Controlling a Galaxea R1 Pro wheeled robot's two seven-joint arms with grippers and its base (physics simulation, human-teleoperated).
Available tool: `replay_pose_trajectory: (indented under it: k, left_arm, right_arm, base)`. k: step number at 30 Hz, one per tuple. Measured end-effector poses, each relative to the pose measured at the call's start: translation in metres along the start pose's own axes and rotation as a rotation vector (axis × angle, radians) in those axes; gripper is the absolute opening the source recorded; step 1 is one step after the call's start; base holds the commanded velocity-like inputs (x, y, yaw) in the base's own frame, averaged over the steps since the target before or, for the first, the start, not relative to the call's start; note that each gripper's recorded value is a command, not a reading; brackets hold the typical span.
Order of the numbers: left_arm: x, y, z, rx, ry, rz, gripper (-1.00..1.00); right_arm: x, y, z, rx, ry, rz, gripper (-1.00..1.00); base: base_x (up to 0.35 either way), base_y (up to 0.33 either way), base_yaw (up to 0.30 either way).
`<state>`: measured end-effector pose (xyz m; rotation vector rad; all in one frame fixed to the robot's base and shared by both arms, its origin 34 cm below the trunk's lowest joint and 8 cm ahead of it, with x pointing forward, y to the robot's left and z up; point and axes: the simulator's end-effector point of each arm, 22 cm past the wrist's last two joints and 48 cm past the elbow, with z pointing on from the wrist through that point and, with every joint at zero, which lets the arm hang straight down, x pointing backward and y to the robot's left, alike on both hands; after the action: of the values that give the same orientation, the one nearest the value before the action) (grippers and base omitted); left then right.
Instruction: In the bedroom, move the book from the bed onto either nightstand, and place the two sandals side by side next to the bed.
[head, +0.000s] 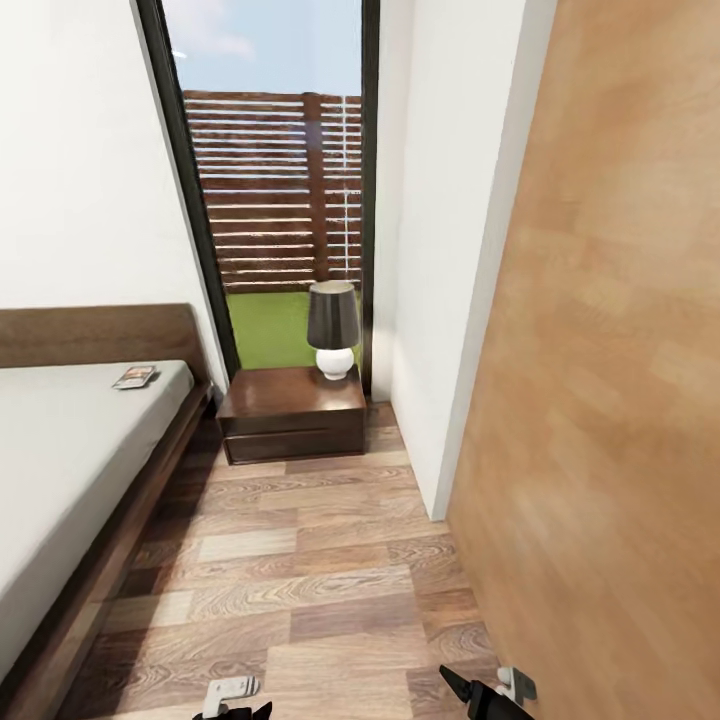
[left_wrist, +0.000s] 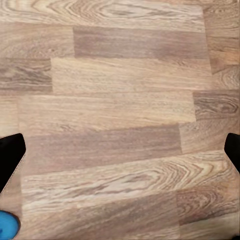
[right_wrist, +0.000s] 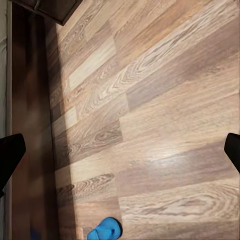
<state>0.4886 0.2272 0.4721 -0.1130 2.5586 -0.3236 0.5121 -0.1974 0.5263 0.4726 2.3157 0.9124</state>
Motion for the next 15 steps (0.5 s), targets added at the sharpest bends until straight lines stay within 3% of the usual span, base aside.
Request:
replay_pose_trajectory:
  k: [7,15]
  left_arm:
    - [0.0000,0.0000,0.0000,0.000,0.000,0.000,1.00]
    - [0.0001,0.0001,0.0003,0.000,0.000,0.000,1.00]
  right_arm:
    - [0.0004,0.0006,0.0004,-0.001,0.000,0.001,1.00]
    - [0.0006,0.0007,0.0007,-0.001,0.001,0.001,1.00]
  base:
    - [0.288,0.000,0.000]
    - [0.068,0.000,0.000]
